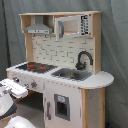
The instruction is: Play with the kitchen
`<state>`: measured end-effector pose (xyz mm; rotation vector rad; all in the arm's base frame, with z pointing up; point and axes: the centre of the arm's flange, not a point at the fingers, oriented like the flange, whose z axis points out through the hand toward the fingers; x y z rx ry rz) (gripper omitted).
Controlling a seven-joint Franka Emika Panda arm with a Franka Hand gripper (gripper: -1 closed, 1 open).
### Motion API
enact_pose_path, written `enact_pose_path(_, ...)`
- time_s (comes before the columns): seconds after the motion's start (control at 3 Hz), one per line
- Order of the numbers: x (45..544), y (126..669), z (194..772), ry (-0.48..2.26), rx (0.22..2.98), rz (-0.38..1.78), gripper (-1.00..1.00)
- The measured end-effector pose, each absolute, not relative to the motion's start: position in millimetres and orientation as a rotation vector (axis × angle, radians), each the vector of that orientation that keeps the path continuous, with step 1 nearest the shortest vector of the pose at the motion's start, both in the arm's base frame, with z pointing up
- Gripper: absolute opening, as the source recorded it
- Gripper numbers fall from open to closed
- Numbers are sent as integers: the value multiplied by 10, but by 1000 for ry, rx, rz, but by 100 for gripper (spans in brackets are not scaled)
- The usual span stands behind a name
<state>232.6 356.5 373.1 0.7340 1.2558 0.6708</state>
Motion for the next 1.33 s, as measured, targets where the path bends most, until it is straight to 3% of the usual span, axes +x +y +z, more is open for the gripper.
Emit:
enact_pose_path(0.67,2377,3188,3515,1382,745,627,100)
enact_pose_path(1.33,2730,3193,3548,1423,761,600,100)
